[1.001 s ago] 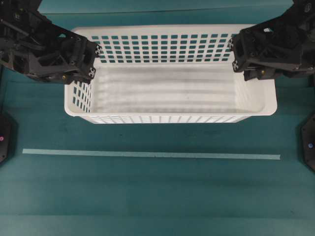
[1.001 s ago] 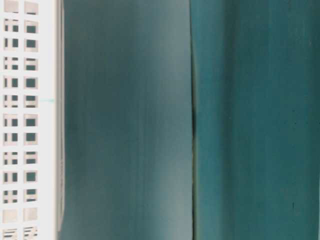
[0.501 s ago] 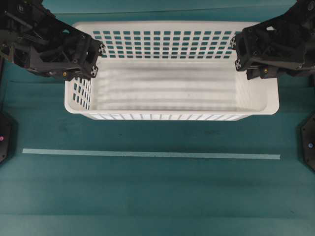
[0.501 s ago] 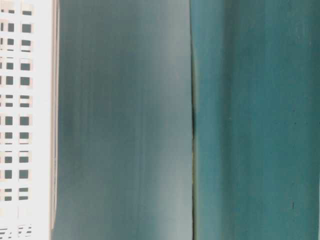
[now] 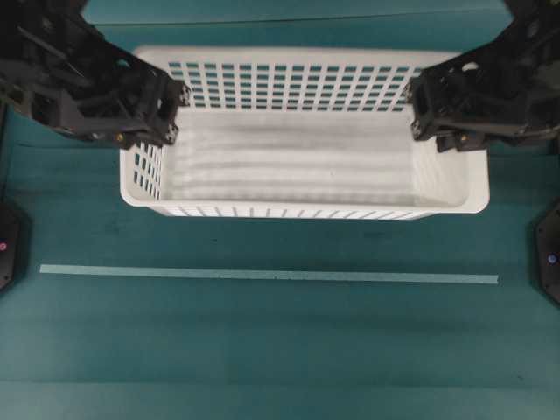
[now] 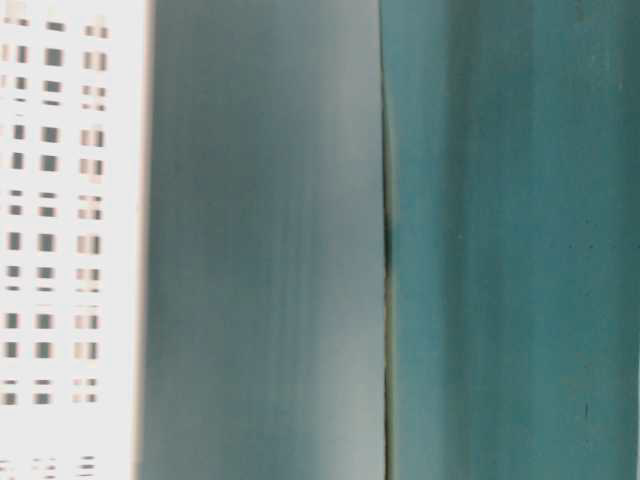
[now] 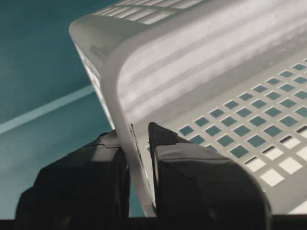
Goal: Lift the white basket with both hands.
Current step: 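Lower the held basket back onto the table with both grippers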
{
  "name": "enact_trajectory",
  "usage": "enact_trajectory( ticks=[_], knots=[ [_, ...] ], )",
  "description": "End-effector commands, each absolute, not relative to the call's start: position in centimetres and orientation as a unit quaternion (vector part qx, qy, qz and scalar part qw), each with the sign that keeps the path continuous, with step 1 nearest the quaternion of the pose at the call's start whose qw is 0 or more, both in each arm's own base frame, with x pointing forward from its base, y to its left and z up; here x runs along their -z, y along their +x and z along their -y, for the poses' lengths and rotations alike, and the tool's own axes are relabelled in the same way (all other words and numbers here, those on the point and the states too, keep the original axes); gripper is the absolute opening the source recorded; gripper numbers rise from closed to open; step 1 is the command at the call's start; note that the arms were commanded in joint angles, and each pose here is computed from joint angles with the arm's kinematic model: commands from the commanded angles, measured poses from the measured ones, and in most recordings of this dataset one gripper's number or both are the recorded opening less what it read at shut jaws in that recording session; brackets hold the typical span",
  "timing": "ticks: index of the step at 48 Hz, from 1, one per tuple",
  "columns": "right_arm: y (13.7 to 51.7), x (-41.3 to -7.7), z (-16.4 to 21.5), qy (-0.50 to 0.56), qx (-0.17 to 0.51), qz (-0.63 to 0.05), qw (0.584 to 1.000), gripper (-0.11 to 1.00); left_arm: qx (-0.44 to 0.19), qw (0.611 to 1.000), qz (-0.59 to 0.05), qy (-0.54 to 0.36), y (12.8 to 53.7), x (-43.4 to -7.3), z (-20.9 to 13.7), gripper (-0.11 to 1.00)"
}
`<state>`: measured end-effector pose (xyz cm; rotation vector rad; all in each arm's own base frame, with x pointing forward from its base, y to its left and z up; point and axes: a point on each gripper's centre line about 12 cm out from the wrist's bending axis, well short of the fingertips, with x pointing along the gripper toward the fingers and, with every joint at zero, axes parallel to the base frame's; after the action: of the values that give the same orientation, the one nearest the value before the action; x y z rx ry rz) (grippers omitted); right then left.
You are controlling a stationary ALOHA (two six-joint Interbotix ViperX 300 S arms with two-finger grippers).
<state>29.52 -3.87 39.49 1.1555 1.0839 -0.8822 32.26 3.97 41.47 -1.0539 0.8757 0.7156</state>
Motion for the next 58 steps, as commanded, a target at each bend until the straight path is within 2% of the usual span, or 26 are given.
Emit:
enact_trajectory(
  ticks=[1,23,37,58],
  knots=[
    [30.7,-37.5,3.6,0.491,0.374,-0.486,0.619,0.25,-0.311,0.727,-0.393,-0.47,33.0,-40.8,-3.8,0.09],
    [31.1,-31.0,3.4,0.499,0.376,-0.484,0.613,0.25,-0.331,0.704,-0.427,-0.461,32.8,-33.1,-3.6,0.09],
    [30.8,-26.0,3.0,0.527,0.396,-0.468,0.589,0.25,-0.346,0.686,-0.426,-0.478,32.5,-28.5,-3.6,0.06],
    [30.4,-21.8,2.6,0.535,0.403,-0.462,0.581,0.25,-0.365,0.659,-0.447,-0.482,31.7,-22.7,-2.6,0.06]
  ],
)
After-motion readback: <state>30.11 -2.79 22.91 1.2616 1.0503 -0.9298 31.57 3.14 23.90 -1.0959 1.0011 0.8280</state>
